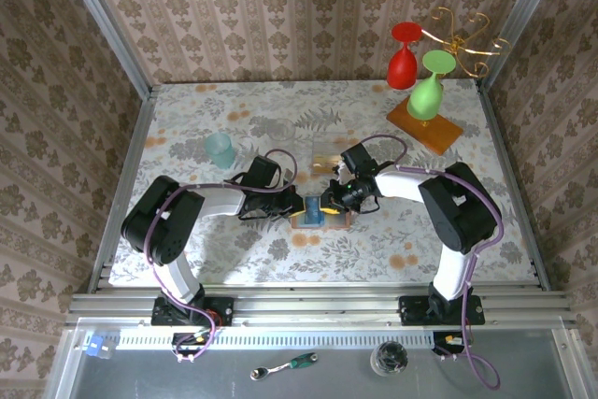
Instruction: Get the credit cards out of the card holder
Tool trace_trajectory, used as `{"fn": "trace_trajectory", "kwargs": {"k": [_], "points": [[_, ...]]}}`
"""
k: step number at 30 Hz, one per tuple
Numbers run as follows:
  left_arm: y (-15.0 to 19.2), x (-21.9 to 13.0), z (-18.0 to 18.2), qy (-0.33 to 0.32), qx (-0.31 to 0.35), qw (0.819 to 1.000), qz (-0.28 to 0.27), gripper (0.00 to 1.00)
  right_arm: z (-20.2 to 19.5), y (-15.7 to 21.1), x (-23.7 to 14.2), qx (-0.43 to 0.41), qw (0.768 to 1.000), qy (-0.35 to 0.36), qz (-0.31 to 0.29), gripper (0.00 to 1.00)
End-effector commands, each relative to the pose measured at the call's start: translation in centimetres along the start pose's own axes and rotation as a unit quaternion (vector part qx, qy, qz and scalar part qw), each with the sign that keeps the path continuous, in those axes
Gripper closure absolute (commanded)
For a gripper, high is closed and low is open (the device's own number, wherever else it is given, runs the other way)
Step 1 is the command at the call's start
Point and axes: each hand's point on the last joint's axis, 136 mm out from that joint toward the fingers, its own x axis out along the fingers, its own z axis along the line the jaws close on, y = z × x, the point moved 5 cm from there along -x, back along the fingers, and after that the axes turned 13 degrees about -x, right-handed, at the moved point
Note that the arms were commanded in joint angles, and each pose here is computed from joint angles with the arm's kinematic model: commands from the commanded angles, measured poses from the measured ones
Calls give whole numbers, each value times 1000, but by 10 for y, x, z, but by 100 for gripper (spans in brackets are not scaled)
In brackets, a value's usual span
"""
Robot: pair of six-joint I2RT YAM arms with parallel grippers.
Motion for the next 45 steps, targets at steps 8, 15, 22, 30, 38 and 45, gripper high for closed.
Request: {"fn": "trace_trajectory", "kwargs": {"k": [8, 15, 22, 30, 38, 45], "points": [[2, 1, 14, -28, -14, 999, 6, 96, -3, 5, -13, 6, 1000, 9, -2, 89], [2, 0, 14, -28, -15, 999, 5, 96, -13, 8, -21, 11, 1000, 22, -4, 89], [1, -1, 13, -28, -15, 1000, 4, 96, -15, 10, -32, 7, 999, 30, -10, 89], [4, -3, 11, -24, -12, 1000, 1, 96, -6, 7, -48, -9, 999, 35, -22, 92], [3, -4, 2, -10, -8, 1000, -3, 94, 3, 1, -61, -33, 998, 49, -33, 95], [-2, -10, -9, 12, 1, 1000, -11, 87, 17, -13, -79, -98, 992, 68, -36, 100]]}}
